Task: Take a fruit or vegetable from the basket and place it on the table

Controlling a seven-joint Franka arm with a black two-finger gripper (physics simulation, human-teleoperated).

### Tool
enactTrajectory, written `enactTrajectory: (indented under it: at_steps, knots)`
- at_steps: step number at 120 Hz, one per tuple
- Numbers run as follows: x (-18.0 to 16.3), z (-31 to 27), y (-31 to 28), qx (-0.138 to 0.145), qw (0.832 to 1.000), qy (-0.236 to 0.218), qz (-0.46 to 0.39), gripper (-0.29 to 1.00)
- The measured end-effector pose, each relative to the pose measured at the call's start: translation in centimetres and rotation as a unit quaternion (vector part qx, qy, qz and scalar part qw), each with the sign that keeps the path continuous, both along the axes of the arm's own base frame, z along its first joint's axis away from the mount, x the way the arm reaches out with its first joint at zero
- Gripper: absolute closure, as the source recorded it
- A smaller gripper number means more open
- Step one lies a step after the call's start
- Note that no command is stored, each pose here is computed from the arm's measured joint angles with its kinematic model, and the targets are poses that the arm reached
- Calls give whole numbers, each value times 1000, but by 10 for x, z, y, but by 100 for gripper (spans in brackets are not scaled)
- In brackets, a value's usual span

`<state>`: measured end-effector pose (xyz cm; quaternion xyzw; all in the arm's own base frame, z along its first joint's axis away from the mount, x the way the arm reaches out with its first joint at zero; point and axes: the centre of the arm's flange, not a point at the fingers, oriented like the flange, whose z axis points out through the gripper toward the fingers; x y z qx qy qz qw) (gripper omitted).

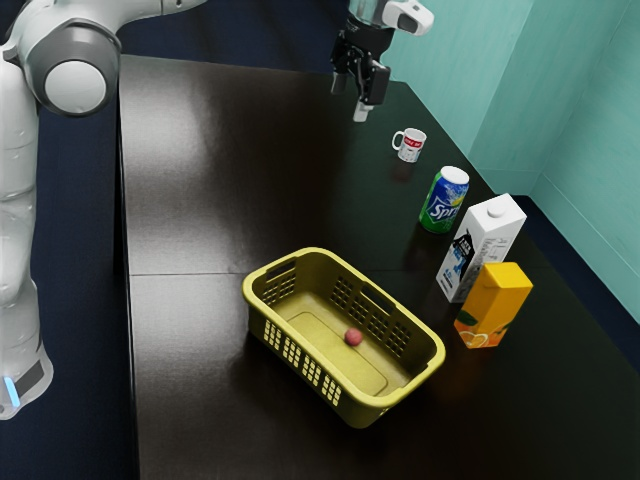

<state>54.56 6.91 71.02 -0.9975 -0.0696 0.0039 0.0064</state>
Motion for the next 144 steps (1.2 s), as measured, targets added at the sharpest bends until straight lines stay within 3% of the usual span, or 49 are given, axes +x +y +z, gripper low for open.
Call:
enactTrajectory:
  at_steps: [24, 38, 44, 65, 78, 92, 117, 130, 144]
  knots:
    - [-1, 5, -1, 0, 1000, -5, 1, 0]
    - [-38, 87, -10, 4, 996, -92, -7, 0]
    - [-42, 98, -21, 0, 994, -105, -18, 0]
    - [15, 35, -116, -14, 993, -50, -107, 0]
    - [35, 3, -156, -16, 993, -31, -116, 0]
    - [36, -6, -190, -17, 994, -28, -99, 0]
    - [39, -19, -190, -17, 999, -25, -34, 0]
    - [6, -57, -193, -13, 1000, 0, -15, 0]
    - [-16, -85, -209, -16, 1000, 0, -9, 0]
